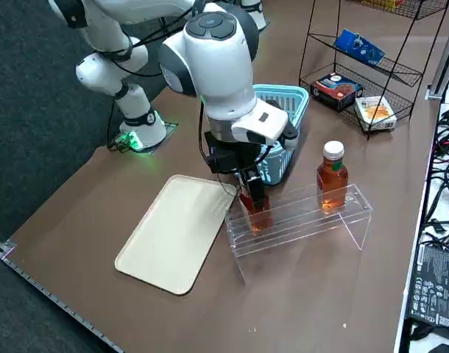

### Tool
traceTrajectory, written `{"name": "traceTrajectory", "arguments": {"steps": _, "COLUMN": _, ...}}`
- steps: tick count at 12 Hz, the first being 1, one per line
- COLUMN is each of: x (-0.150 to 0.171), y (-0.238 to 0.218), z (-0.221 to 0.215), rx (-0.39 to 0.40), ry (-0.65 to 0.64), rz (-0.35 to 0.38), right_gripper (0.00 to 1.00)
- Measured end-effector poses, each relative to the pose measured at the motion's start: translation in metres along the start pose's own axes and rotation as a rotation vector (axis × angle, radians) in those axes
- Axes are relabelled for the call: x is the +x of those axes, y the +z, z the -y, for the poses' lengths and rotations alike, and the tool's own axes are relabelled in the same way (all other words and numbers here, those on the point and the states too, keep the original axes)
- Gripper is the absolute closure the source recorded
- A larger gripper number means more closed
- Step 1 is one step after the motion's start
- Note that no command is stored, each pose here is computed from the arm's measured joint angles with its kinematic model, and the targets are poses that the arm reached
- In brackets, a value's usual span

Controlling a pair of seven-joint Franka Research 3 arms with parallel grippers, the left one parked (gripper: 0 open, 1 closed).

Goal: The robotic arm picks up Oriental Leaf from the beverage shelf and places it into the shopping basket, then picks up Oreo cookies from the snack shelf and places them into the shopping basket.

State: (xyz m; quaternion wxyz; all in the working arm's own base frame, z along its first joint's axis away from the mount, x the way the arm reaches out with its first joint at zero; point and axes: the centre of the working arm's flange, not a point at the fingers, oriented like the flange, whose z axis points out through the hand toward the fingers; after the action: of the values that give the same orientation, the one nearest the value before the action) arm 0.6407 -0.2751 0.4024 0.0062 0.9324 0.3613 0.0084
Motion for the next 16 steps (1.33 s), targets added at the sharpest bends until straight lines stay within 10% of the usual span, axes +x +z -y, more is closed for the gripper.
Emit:
{"name": "traceTrajectory", "arguments": {"steps": 7, "x": 0.002, "y": 0.007, "z": 0.002, "rx": 0.015, "ry": -0.002, "rz": -0.001, "right_gripper": 0.01}}
{"name": "traceTrajectory", "arguments": {"steps": 11, "x": 0.002, "y": -0.003, "z": 0.003, "rx": 0.009, "ry": -0.001, "rz": -0.007, "right_gripper": 0.41}}
{"name": "traceTrajectory", "arguments": {"steps": 16, "x": 0.002, "y": -0.001, "z": 0.003, "rx": 0.008, "ry": -0.003, "rz": -0.007, "right_gripper": 0.43}}
